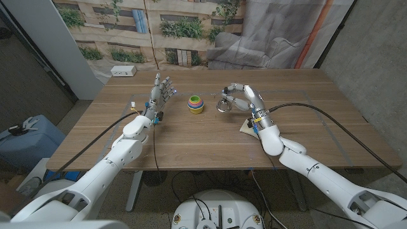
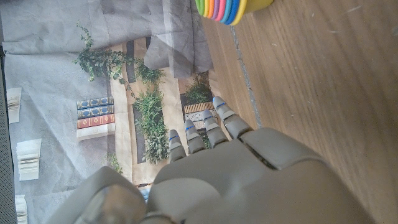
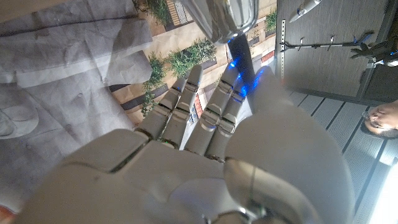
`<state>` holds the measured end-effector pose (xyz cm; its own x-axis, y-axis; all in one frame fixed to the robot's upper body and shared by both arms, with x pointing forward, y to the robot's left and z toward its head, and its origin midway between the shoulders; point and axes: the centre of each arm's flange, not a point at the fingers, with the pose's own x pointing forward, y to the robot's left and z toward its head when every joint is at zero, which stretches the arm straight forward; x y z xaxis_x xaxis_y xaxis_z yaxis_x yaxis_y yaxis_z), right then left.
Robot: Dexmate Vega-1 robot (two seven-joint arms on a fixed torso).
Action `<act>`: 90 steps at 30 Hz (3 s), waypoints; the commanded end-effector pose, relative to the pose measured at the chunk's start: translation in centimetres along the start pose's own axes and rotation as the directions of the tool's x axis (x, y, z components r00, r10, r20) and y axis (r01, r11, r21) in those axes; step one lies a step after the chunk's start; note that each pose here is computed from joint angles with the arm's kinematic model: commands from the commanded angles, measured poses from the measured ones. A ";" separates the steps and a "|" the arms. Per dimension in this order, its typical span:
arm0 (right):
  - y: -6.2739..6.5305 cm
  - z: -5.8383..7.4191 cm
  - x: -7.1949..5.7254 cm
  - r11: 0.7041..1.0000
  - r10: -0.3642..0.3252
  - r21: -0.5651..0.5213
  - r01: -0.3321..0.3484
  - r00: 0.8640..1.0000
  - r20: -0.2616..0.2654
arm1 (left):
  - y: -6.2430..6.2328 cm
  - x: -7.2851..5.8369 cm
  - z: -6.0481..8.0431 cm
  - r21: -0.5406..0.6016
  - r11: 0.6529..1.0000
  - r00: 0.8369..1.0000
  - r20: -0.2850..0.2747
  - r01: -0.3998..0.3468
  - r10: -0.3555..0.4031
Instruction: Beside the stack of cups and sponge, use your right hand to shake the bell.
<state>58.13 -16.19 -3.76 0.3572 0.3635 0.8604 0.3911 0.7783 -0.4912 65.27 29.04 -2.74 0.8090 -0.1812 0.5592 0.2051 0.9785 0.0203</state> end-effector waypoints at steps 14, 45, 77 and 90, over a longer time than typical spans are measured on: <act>1.3 -0.8 0.4 0.983 -0.080 -0.155 0.100 0.988 0.133 | 0.0 0.0 0.0 0.000 1.000 1.000 0.000 0.000 0.000; 0.5 -0.9 1.0 1.000 0.016 0.013 -0.015 0.998 -0.056 | 0.0 0.0 0.0 0.000 1.000 1.000 0.000 0.000 0.000; -1.2 -1.2 1.7 0.900 0.254 0.423 -0.102 0.913 -0.319 | 0.0 0.0 0.0 0.000 1.000 1.000 0.000 0.000 0.000; -1.4 -1.5 1.9 0.840 0.347 0.533 -0.104 0.858 -0.379 | 0.0 0.0 0.0 0.000 1.000 1.000 0.000 0.000 0.000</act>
<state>59.57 -17.42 -1.69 0.7165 0.3552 0.6004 -0.0453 0.8826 -0.4680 65.29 29.02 -2.76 0.8089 -0.1811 0.5594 0.2049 0.9786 0.0205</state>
